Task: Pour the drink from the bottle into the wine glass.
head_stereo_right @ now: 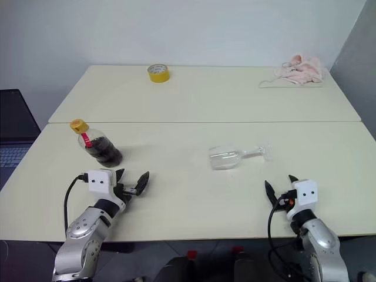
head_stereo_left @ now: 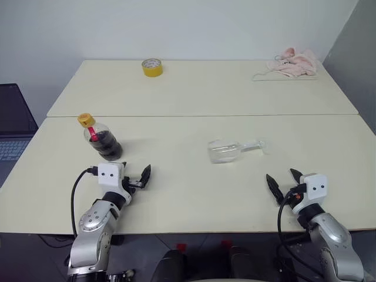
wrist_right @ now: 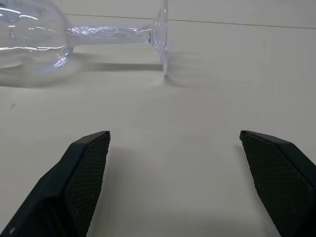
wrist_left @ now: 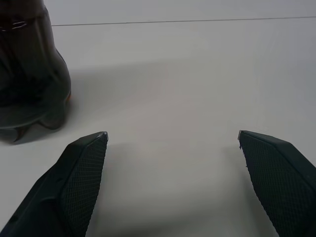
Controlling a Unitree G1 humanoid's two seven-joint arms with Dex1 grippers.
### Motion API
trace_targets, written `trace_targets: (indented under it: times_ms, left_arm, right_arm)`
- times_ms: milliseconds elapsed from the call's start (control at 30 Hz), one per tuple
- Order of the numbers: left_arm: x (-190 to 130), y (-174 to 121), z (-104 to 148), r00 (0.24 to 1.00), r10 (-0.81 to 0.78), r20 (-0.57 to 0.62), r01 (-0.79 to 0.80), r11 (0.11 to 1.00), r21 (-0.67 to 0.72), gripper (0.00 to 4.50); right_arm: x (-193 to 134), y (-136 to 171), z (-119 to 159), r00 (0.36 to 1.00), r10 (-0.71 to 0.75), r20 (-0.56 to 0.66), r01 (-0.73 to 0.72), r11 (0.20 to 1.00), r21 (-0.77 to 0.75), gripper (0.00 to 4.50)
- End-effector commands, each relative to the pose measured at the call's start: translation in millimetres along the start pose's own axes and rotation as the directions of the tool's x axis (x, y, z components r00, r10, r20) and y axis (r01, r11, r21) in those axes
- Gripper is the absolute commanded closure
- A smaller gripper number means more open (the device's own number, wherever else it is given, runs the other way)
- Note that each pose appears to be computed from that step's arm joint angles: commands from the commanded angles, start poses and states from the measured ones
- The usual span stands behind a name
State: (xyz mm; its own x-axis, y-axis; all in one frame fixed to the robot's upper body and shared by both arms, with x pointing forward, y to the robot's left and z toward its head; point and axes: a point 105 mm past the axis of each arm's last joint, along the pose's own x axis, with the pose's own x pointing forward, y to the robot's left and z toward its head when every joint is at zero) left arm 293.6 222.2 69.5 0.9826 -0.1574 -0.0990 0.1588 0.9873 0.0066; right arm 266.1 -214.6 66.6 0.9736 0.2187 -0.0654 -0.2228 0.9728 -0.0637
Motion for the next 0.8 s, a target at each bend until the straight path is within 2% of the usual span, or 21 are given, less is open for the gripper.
trace_targets:
  times_ms: [33, 367, 500, 700, 800]
  left_arm:
    - [-3.5, -3.7, 6.5, 0.999, -0.013, 0.038, 0.011, 0.999, 0.053, 0.02]
    - [-6.1, -1.9, 0.2, 1.000, 0.004, 0.006, -0.005, 0.998, 0.057, 0.02]
    - [-8.4, 8.7, 9.9, 0.996, 0.055, 0.069, -0.053, 0.998, -0.024, 0.02]
    - [-12.2, 6.9, 30.4, 0.984, 0.071, 0.162, -0.065, 0.997, -0.043, 0.02]
    - [-14.7, 9.8, 33.4, 0.980, 0.090, 0.176, -0.088, 0.996, -0.020, 0.02]
  right_arm:
    - [0.7, -1.9, 14.0, 0.999, 0.007, 0.054, -0.005, 1.000, -0.029, 0.00]
    - [0.0, 4.7, 13.4, 0.998, 0.038, 0.050, -0.037, 0.999, -0.022, 0.00]
    - [-1.1, 12.7, 15.1, 0.995, 0.080, 0.058, -0.078, 0.997, -0.025, 0.00]
    - [-4.2, 36.6, 27.4, 0.970, 0.229, 0.080, -0.225, 0.973, -0.059, 0.00]
    - [-4.3, 40.6, 34.9, 0.963, 0.253, 0.096, -0.247, 0.967, -0.069, 0.00]
